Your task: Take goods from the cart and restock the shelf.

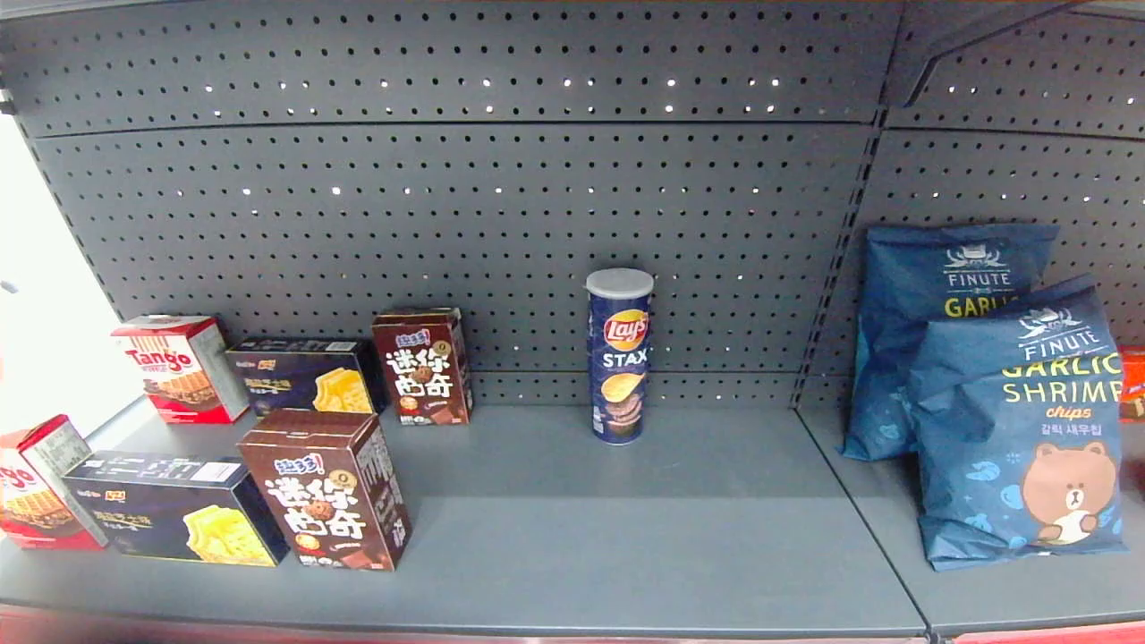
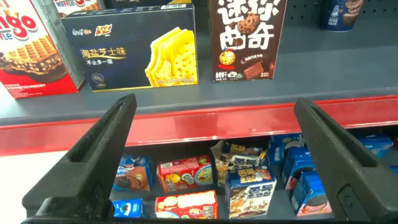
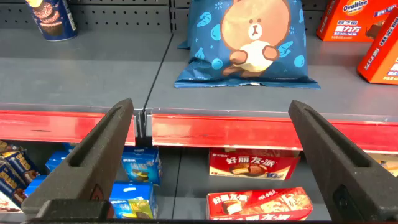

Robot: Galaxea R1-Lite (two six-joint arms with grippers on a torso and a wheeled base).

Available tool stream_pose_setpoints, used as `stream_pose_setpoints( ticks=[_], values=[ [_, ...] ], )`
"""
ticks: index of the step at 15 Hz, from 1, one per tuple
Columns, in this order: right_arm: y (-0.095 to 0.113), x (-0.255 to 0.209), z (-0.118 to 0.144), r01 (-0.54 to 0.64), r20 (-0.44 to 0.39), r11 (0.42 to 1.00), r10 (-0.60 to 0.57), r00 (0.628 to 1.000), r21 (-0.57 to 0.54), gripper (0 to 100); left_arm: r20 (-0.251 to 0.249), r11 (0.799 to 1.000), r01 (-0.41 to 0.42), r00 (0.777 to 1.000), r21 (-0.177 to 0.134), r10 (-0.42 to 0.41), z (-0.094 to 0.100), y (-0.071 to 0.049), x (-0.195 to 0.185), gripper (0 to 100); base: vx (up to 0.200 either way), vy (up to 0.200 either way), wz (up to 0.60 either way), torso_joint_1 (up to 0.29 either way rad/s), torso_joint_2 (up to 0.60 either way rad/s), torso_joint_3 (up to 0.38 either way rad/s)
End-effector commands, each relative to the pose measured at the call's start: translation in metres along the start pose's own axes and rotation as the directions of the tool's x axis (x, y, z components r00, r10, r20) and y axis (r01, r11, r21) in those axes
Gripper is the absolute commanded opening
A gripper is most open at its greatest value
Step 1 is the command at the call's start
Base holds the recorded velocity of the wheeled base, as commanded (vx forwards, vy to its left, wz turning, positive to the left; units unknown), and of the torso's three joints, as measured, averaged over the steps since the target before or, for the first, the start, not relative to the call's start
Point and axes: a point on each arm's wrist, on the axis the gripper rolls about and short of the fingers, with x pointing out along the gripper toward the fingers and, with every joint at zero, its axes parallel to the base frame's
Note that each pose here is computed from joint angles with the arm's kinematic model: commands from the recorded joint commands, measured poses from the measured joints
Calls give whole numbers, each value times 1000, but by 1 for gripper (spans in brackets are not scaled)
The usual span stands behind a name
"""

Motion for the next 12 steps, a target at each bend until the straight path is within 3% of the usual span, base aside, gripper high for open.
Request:
stream_pose_setpoints(
  ticks=[1,9,12],
  values=[
    [0,0,0,0,1,1000,0,1000,-1,100,1,1000,0,1000,0,0,0,0,0,100,0,0,0,0,0,0],
    [0,0,0,0,2,1000,0,1000,-1,100,2,1000,-6,1000,-8,6,0,0,0,100,0,0,0,0,0,0],
    [0,0,0,0,1,1000,0,1000,2,100,2,1000,-5,1000,-8,5,0,0,0,100,0,0,600,1,4,1]
  ],
)
